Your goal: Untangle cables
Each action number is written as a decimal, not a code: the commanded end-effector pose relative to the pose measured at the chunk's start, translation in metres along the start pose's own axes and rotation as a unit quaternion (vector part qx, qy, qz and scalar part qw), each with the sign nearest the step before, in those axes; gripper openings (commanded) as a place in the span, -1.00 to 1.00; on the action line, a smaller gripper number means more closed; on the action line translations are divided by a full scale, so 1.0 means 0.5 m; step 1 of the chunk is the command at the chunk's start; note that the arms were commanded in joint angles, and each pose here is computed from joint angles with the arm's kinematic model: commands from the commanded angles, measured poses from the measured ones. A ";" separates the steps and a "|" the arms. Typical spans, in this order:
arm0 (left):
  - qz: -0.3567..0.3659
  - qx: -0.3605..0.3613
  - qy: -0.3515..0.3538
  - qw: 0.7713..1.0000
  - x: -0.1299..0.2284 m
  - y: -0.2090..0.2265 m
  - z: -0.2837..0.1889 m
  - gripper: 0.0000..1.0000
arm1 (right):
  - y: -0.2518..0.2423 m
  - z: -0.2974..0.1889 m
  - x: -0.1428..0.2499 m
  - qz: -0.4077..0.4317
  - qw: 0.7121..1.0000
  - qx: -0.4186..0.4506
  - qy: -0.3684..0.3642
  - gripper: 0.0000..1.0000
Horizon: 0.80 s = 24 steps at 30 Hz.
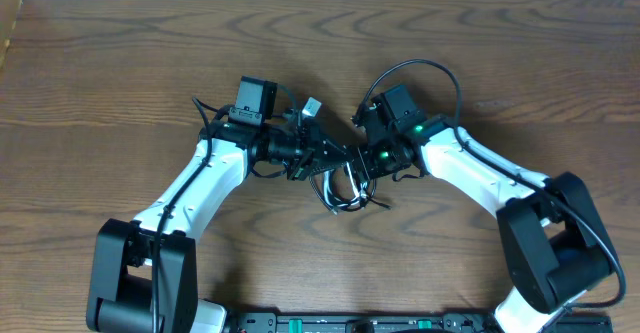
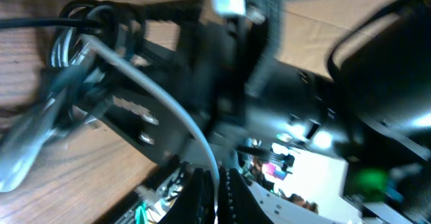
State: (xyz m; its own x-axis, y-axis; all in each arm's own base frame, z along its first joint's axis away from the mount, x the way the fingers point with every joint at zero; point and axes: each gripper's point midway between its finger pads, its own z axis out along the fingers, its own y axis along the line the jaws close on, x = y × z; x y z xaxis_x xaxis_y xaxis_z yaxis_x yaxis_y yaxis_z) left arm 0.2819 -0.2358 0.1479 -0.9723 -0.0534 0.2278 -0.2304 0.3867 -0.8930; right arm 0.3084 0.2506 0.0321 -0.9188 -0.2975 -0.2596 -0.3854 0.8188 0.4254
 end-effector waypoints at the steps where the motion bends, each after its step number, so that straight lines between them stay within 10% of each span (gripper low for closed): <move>1: 0.010 0.026 0.019 0.999 0.015 -0.021 -0.006 -0.85 | -0.021 0.020 0.004 0.004 1.000 0.023 0.006 -0.06; 9: 0.043 -0.006 -0.007 0.999 -0.002 0.002 -0.005 -0.85 | -0.091 0.009 0.020 0.057 0.995 0.085 0.017 -0.53; 15: 0.017 -0.181 -0.089 0.979 -0.041 0.134 -0.033 -0.85 | -0.155 -0.017 0.056 0.113 0.984 0.127 0.047 -0.98; 24: 0.020 -0.307 -0.139 0.941 -0.065 0.223 -0.075 -0.85 | -0.180 -0.034 0.086 0.126 0.980 0.130 0.077 -0.98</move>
State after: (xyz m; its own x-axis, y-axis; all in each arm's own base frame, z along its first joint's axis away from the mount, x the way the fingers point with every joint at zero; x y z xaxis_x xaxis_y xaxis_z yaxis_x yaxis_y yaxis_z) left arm 0.2878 -0.1768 0.0715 -0.9681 -0.2350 0.0866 -0.2396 0.7688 -0.5929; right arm 0.3007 0.1714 0.0031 -0.9893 -0.1381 -0.0479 -0.1458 0.9537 0.2629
